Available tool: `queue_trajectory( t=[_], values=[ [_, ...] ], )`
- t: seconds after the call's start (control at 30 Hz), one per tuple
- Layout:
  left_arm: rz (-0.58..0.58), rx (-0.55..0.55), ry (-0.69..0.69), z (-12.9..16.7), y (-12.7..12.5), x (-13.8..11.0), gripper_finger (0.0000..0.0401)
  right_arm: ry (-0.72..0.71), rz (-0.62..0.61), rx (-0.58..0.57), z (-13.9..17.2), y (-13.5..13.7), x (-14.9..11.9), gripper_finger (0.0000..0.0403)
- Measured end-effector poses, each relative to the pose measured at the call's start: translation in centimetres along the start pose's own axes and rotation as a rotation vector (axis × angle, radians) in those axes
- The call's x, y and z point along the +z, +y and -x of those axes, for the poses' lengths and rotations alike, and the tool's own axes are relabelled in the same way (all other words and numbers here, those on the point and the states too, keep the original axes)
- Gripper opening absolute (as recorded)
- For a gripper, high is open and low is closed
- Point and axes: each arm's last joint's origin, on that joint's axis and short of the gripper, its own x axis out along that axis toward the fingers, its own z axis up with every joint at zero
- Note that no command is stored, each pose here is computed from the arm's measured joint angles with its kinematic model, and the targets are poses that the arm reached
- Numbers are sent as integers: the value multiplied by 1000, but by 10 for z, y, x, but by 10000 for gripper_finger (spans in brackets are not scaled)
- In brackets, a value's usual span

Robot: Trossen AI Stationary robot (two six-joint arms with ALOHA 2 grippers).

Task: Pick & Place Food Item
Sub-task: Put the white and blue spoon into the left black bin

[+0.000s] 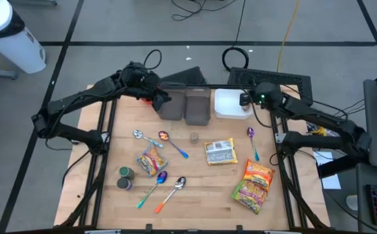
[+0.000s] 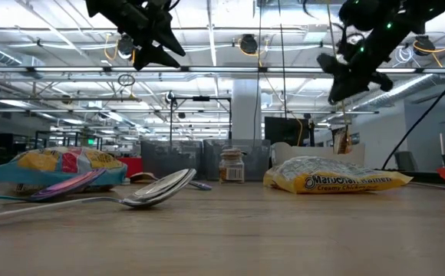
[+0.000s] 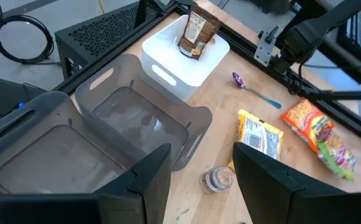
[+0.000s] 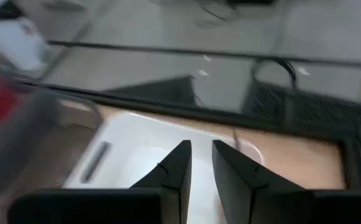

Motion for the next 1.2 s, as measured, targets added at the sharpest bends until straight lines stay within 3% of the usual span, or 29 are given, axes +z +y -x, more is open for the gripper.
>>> queue_trajectory(
  t=[0.47,0.63,0.77,0.93,1.1,1.2],
  values=[
    [-52,-80,65,6,-1,-6,182,-380,-113,678,41,23,50,61],
    [-18,-27,170,23,3,-18,182,-330,-149,809,34,37,48,61],
    [20,86,222,42,6,-28,182,-241,-132,825,20,52,37,61],
    [205,181,287,59,7,-39,182,-156,-82,896,3,76,21,61],
    [369,310,444,68,8,-57,182,-101,-46,1008,-11,100,5,61],
    [418,387,513,65,12,-67,182,-71,-48,1096,-16,112,-3,61]
  ],
)
